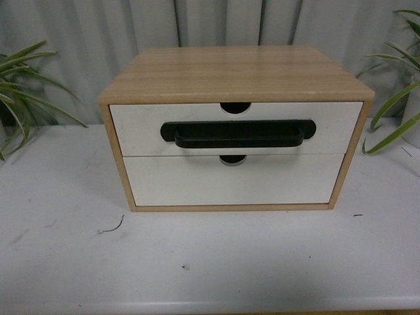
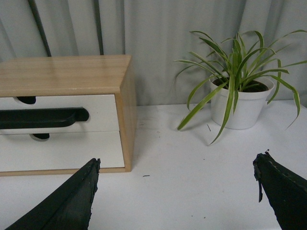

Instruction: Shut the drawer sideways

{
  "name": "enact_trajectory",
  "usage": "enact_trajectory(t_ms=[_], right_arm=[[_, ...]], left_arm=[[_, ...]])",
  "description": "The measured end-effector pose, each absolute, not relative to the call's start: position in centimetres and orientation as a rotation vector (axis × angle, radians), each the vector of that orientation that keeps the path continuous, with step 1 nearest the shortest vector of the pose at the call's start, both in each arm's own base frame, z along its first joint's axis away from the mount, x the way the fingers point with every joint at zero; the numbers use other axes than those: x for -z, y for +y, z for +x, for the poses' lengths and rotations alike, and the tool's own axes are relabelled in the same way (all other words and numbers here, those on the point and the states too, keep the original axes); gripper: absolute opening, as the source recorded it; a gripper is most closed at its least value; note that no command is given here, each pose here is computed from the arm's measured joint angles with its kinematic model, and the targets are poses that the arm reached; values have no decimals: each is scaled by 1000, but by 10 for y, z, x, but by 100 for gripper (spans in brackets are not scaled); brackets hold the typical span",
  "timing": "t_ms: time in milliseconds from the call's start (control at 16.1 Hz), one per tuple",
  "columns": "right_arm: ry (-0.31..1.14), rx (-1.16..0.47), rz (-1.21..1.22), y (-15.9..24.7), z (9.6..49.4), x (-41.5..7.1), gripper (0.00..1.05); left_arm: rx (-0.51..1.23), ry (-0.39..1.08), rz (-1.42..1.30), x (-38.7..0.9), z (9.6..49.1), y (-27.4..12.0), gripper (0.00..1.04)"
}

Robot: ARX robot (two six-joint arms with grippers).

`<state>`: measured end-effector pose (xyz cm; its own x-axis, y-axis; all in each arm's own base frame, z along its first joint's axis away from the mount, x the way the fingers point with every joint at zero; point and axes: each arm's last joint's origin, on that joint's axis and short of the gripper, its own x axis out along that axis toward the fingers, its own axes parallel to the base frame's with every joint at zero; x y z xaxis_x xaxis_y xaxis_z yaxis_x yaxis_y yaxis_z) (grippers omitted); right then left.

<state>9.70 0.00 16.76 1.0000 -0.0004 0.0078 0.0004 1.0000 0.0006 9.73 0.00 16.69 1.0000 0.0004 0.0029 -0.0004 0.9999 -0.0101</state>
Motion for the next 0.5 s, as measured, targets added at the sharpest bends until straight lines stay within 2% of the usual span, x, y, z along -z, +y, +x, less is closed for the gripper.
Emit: enact_trajectory(t_ms=[497], right_arm=[[-8,0,1,0,97,-168,98]], left_arm=[[0,-3,-10,-167,97,0,98]])
